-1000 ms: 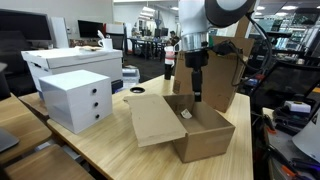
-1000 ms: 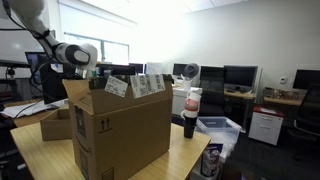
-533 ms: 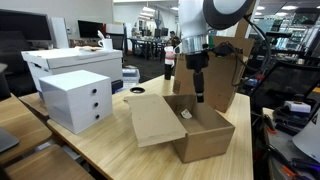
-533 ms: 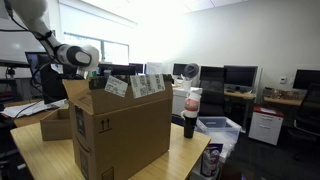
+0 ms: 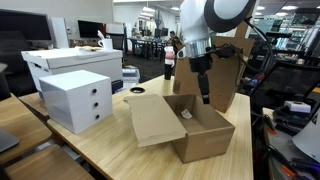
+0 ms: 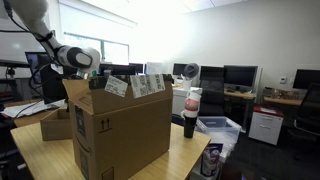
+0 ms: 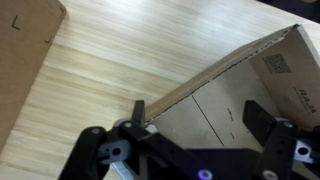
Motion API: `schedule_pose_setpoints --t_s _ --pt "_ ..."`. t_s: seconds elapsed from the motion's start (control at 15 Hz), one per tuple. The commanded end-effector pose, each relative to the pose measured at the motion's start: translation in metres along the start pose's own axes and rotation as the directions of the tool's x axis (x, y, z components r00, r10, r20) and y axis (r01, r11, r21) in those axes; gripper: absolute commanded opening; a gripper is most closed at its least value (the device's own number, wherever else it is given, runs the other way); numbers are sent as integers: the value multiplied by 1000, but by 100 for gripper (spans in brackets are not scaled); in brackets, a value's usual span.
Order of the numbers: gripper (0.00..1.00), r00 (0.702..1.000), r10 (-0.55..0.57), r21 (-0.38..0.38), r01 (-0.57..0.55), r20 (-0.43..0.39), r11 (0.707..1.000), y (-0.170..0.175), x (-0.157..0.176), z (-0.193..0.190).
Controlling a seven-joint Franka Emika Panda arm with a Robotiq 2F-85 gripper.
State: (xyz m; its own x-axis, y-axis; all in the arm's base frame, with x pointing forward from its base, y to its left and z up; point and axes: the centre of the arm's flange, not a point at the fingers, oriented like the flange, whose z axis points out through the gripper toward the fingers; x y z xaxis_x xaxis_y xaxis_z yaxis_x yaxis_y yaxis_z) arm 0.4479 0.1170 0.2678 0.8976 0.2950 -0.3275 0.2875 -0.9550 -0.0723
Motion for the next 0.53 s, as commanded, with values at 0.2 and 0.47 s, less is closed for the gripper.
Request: schedule_pose_setpoints --t_s 0.2,0.47 --pt "100 998 -56 -20 56 20 998 -4 -2 8" --pt "100 995 -95 -41 96 23 995 -21 7 12"
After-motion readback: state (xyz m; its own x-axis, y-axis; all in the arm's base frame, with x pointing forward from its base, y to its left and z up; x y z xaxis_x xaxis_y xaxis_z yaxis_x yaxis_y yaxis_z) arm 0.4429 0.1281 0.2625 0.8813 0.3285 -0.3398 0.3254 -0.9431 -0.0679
